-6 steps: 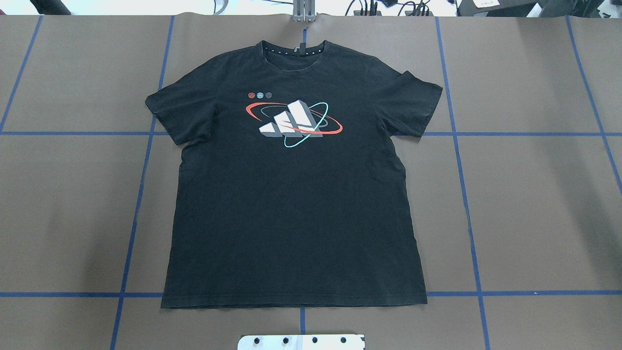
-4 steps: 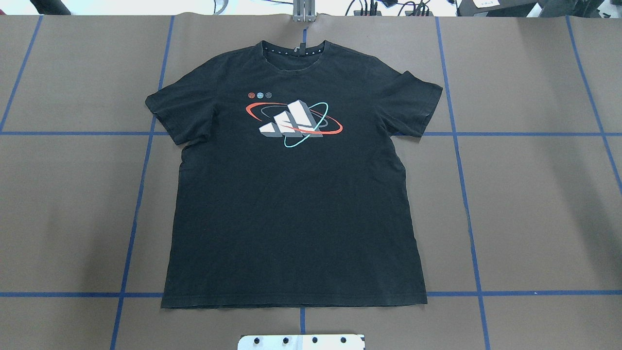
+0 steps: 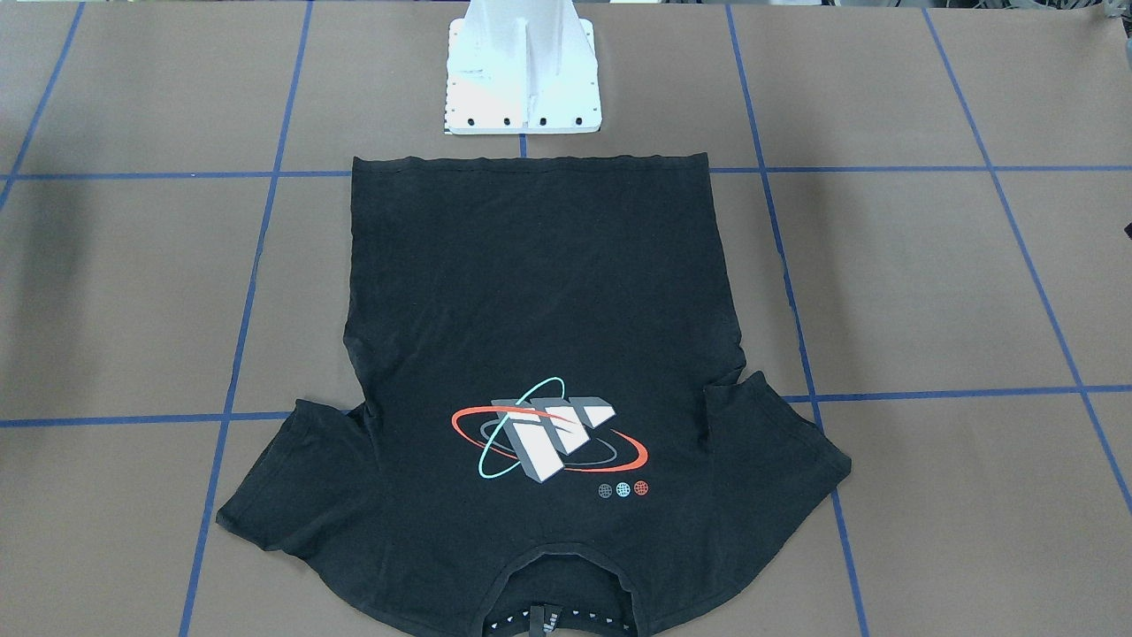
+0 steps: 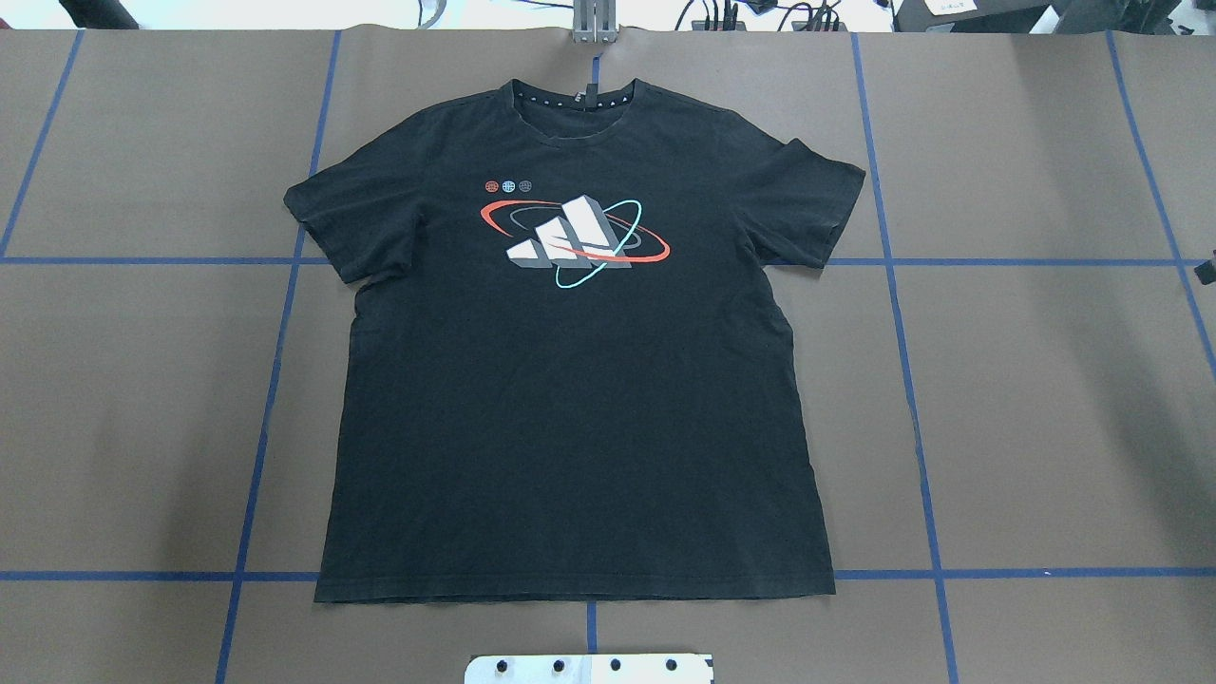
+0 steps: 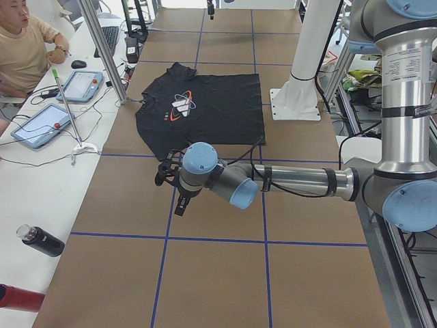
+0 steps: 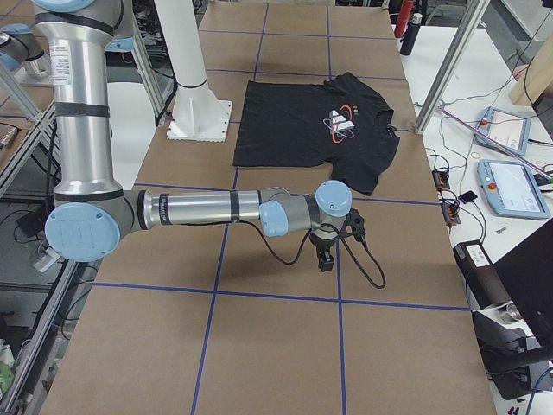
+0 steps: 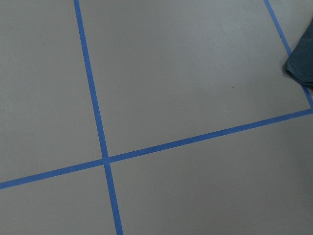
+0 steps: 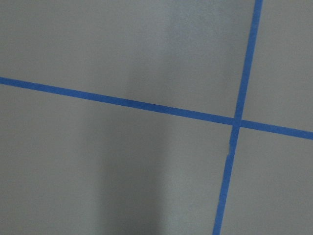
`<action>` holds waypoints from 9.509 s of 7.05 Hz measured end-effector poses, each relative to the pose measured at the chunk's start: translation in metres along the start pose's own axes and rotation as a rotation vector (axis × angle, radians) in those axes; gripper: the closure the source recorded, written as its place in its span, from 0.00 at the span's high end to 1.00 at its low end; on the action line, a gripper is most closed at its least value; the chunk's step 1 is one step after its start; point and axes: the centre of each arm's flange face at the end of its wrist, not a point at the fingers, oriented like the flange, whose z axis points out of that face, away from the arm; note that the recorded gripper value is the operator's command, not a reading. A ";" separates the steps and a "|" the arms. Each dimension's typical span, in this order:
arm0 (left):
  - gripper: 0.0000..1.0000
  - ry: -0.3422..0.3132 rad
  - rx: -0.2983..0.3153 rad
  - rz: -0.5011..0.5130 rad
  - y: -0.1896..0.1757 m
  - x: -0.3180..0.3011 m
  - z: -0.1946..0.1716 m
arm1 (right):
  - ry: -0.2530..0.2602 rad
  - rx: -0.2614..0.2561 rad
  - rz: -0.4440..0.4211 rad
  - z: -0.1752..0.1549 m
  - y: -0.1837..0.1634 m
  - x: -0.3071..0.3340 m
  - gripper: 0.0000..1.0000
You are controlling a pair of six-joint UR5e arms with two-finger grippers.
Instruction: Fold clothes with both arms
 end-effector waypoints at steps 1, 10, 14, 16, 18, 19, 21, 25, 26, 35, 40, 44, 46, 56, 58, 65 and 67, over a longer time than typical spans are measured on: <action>1.00 0.001 0.003 0.004 0.000 0.002 -0.002 | -0.005 0.011 -0.020 0.021 -0.020 -0.016 1.00; 1.00 0.016 0.064 0.085 -0.004 0.009 -0.004 | -0.031 0.238 0.268 0.088 -0.224 -0.199 0.95; 1.00 0.016 0.062 0.082 -0.003 0.007 -0.003 | 0.025 0.391 0.339 0.132 -0.225 -0.253 0.83; 1.00 0.016 0.062 0.082 -0.003 0.007 -0.002 | 0.035 0.430 0.336 0.137 -0.228 -0.264 0.78; 1.00 0.016 0.062 0.082 -0.003 0.007 -0.002 | 0.043 0.435 0.335 0.140 -0.232 -0.266 0.72; 1.00 0.016 0.062 0.082 -0.003 0.007 -0.002 | 0.050 0.437 0.336 0.142 -0.232 -0.264 0.66; 1.00 0.017 0.062 0.082 -0.003 0.007 -0.003 | 0.067 0.439 0.338 0.147 -0.232 -0.261 0.65; 1.00 0.017 0.062 0.082 -0.003 0.007 -0.003 | 0.079 0.435 0.341 0.154 -0.232 -0.260 0.00; 1.00 0.017 0.062 0.082 -0.003 0.007 -0.003 | 0.079 0.435 0.342 0.154 -0.233 -0.261 0.00; 1.00 0.019 0.067 0.090 -0.004 0.010 -0.005 | -0.220 0.441 0.498 0.096 -0.270 -0.483 0.00; 1.00 0.066 0.063 0.094 -0.086 0.056 0.030 | -0.159 0.485 0.577 0.126 -0.286 -0.515 1.00; 0.99 0.145 0.084 0.015 -0.162 0.155 0.121 | -0.311 0.406 0.593 0.070 -0.221 -0.513 1.00; 0.87 0.130 0.085 0.021 -0.181 0.197 0.199 | -0.366 0.360 0.572 0.044 -0.165 -0.481 1.00; 0.53 0.137 0.059 -0.055 -0.170 0.216 0.300 | -0.372 0.356 0.569 0.039 -0.141 -0.468 1.00; 0.49 0.137 0.053 -0.055 -0.170 0.218 0.303 | -0.370 0.355 0.570 0.040 -0.141 -0.467 1.00; 0.00 0.132 0.042 -0.057 -0.170 0.221 0.311 | -0.370 0.355 0.570 0.040 -0.141 -0.467 1.00; 0.00 0.136 0.042 -0.065 -0.171 0.223 0.310 | -0.369 0.355 0.570 0.041 -0.141 -0.467 1.00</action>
